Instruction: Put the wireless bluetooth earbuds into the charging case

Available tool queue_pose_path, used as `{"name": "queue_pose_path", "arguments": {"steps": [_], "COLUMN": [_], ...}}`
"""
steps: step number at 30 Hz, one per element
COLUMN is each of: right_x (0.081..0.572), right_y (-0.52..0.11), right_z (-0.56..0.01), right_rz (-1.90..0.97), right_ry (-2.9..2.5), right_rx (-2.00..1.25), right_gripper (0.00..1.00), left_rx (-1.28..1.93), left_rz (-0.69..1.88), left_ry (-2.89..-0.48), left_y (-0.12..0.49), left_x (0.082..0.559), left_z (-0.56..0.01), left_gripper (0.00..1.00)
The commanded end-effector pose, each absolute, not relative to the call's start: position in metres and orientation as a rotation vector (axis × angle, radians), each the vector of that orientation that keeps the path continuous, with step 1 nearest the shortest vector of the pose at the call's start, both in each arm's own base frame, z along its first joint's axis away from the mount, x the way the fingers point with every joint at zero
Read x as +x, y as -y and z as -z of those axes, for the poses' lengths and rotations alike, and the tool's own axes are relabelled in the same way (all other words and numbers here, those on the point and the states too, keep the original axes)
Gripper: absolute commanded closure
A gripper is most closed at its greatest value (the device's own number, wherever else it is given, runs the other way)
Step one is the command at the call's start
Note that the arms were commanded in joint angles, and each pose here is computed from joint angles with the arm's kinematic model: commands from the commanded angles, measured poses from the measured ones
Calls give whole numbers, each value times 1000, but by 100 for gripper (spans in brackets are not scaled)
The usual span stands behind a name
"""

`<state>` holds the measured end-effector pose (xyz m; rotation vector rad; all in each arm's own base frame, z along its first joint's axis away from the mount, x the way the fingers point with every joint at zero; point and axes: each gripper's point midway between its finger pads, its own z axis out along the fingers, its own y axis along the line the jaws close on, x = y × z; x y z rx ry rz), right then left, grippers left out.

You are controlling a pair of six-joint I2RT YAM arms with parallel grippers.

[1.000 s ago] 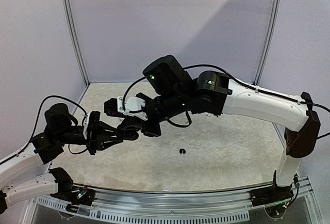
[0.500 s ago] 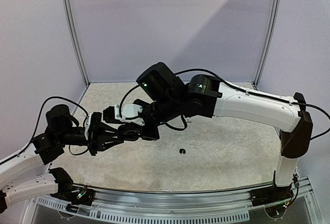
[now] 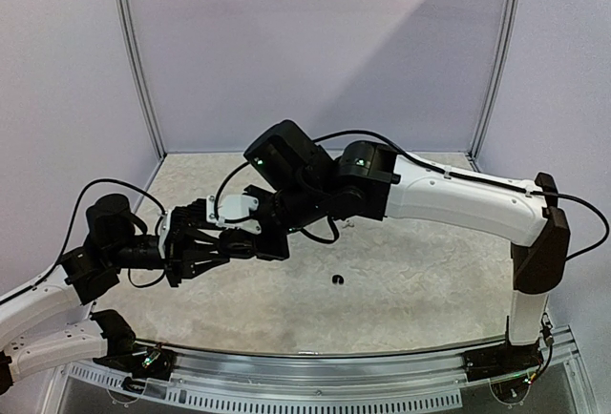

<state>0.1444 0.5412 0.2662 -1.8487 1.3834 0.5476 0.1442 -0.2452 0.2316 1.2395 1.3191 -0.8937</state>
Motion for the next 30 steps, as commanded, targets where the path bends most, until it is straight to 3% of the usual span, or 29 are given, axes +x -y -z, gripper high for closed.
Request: {"name": "queue_pose_path", "arguments": {"steps": [1, 9, 16, 24, 27, 30], "right_x": [161, 160, 141, 138, 158, 212], "right_y": [-546, -543, -533, -518, -505, -480], "right_z": [-255, -267, -313, -354, -364, -353], "right_rz": [-469, -483, -621, -757, -784, -772], "right_ry": [-1444, -1449, -1365, -1319, -1375, -1591], "right_rx": [-1803, -1774, -1743, -1667, -1566, -1390], "right_gripper": [85, 74, 65, 64, 62, 62], "left_rx": [1266, 1227, 1162, 1111, 1085, 1059], "left_rz": [924, 929, 965, 984, 991, 988], "left_ry": [-1242, -1291, -1396, -1452, -1467, -1482], "left_y": [250, 248, 245, 243, 242, 240], "left_x": [134, 138, 142, 146, 148, 151], "left_z": [-240, -234, -219, -214, -215, -216], "left_gripper": [100, 100, 100, 100, 100, 100]}}
